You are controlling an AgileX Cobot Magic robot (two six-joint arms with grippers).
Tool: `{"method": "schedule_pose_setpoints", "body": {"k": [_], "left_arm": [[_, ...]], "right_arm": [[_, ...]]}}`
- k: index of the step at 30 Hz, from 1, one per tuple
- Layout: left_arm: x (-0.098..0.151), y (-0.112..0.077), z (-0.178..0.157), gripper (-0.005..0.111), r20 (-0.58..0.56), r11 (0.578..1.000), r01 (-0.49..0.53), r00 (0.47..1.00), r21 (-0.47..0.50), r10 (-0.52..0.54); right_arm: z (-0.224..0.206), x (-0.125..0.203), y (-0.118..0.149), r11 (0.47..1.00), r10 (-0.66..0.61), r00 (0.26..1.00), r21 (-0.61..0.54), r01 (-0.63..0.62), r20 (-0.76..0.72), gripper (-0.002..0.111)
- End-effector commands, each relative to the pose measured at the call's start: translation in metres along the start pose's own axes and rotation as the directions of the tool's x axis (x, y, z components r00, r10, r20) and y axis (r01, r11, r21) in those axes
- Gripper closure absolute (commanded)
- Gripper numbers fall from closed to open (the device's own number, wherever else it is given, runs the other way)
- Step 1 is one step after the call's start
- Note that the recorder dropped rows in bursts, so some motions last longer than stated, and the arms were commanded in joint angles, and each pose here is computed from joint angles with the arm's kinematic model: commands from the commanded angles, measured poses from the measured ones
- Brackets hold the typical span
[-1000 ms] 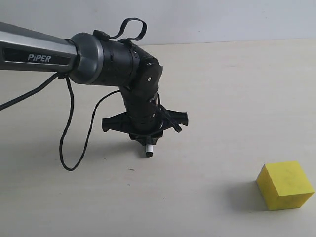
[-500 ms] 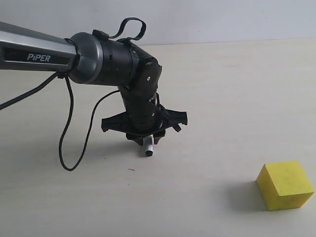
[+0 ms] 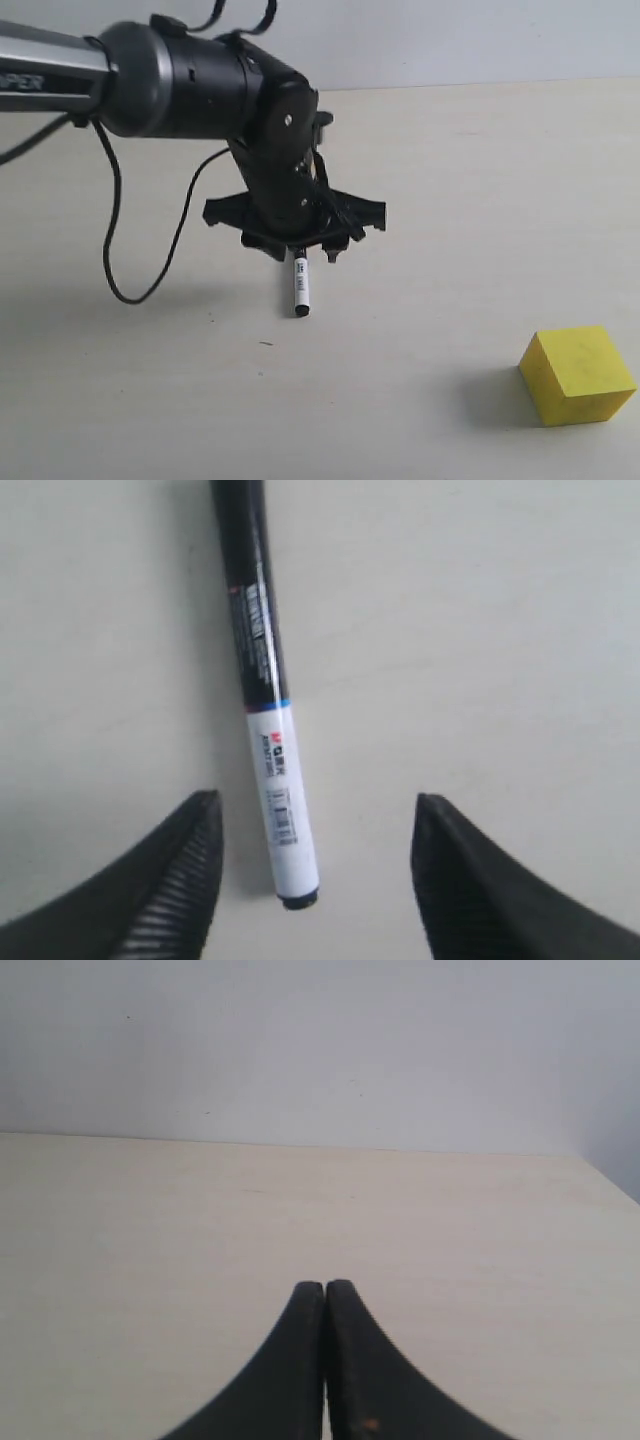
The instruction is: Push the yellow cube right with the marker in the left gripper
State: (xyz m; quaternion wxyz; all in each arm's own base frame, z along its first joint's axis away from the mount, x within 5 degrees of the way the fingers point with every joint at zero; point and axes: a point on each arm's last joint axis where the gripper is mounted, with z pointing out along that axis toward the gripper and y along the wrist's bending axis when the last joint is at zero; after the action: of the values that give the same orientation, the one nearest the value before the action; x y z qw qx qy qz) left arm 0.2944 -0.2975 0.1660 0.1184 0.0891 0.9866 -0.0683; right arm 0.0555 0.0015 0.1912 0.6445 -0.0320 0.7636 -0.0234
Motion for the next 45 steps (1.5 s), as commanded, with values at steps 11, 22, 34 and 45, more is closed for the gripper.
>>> {"method": "schedule_pose_setpoints", "body": {"k": [11, 22, 34, 45], "left_arm": [[0.067, -0.002, -0.106, 0.107, 0.570, 0.867, -0.432, 0.789, 0.249, 0.230], [0.157, 0.090, -0.134, 0.107, 0.837, 0.762, -0.589, 0.534, 0.270, 0.117], [0.182, 0.111, -0.138, 0.107, 0.850, 0.765, -0.593, 0.514, 0.252, 0.119], [0.180, 0.115, -0.139, 0.107, 0.854, 0.776, -0.584, 0.507, 0.239, 0.118]], "right_arm": [[0.000, 0.000, -0.001, 1.000, -0.001, 1.000, 0.009, 0.001, 0.016, 0.108], [0.000, 0.000, -0.001, 1.000, -0.001, 1.000, 0.009, 0.001, 0.016, 0.108], [0.000, 0.000, -0.001, 1.000, -0.001, 1.000, 0.009, 0.001, 0.016, 0.108], [0.000, 0.000, -0.001, 1.000, -0.001, 1.000, 0.009, 0.001, 0.016, 0.108]]}}
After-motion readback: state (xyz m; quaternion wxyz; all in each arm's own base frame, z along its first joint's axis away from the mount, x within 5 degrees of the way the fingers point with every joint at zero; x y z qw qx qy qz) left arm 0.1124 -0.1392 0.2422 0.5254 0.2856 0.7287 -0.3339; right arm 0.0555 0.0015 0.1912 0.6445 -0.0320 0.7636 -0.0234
